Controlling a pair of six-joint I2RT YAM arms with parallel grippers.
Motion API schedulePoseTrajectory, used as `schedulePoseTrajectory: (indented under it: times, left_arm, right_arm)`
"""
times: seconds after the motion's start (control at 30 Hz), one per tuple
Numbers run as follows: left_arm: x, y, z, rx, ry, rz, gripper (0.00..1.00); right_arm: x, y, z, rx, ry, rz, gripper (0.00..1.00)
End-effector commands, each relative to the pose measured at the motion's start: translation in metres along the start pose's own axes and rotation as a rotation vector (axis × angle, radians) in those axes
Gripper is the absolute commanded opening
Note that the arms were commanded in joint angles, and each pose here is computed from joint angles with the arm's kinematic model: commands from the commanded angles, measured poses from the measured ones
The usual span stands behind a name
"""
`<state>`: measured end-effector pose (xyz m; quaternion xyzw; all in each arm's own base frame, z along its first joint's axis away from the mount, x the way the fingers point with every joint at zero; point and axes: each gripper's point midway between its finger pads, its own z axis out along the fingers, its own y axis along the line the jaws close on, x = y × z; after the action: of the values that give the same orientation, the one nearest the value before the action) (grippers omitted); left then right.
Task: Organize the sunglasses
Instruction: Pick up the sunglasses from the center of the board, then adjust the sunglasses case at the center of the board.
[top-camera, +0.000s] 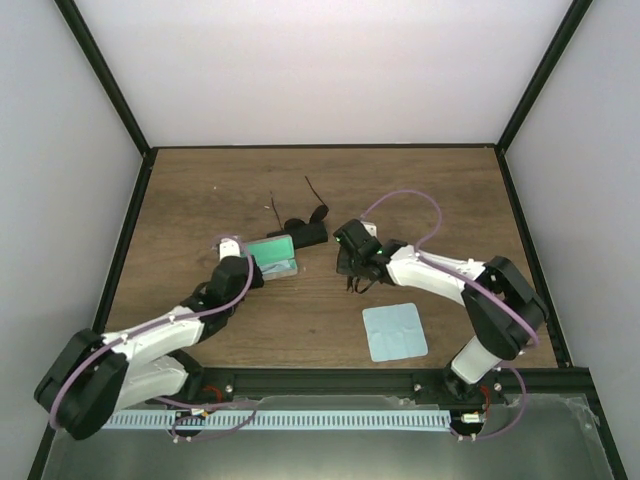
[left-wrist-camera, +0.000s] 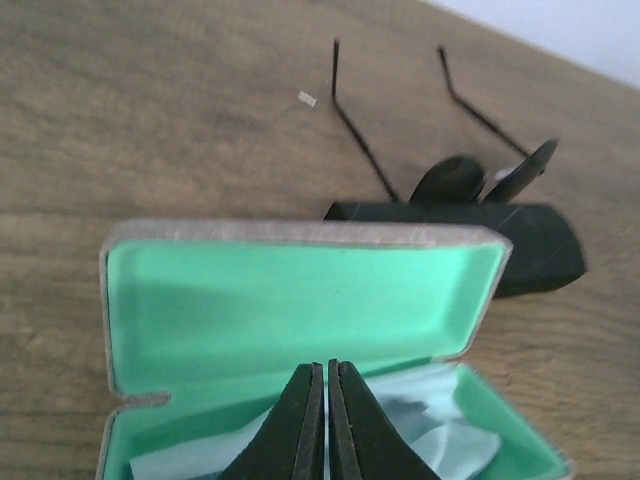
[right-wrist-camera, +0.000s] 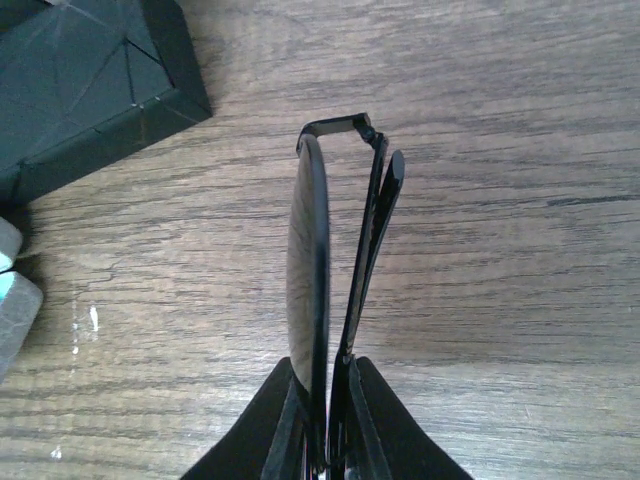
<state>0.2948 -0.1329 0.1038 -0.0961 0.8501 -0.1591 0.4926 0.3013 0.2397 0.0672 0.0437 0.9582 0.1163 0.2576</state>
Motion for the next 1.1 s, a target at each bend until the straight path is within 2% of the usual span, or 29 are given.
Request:
schedulePoseTrajectory:
  times: [0.0,0.13,0.3,0.57,0.67,0.73,0.87,0.97,1.07]
  left_arm:
    - [0.027,0.014,0.011,-0.056,0.072,0.007,0.04]
    - [0.050,0.024,0.018,-0.071,0.120,0.012,0.04]
    - [0.058,0.028,0.015,-0.064,0.130,0.003,0.04]
    - [0.044,0.017,-0.004,0.014,0.082,-0.033,0.04]
    - [0.027,0.005,-0.017,0.073,0.037,-0.056,0.04]
    - [0.013,0.011,-0.024,0.033,-0.011,-0.062,0.04]
    - [-0.007,0.054,-0.034,-0.204,-0.115,-0.108,0.04]
    - [-0.021,0.067,-0.043,-0.267,-0.195,-0.173,0.05]
    - [-0.033,0.078,-0.052,-0.312,-0.267,-0.250,0.13]
  right_arm:
    - [-0.010,0.011,-0.018,-0.059,-0.045,-0.007,0.10]
    - [-0.013,0.015,-0.032,-0.106,-0.063,0.000,0.11]
    - [-0.018,0.015,-0.047,-0.133,-0.089,0.007,0.11]
    - [-0.018,0.032,-0.057,-0.242,-0.091,0.009,0.11]
    - [-0.016,0.040,-0.054,-0.280,-0.079,0.009,0.11]
    - [-0.014,0.044,-0.052,-0.295,-0.069,0.010,0.11]
    - [-0.011,0.052,-0.051,-0.317,-0.061,-0.006,0.11]
    - [-0.008,0.056,-0.052,-0.324,-0.056,-0.025,0.11]
    - [-0.005,0.057,-0.053,-0.338,-0.047,-0.041,0.11]
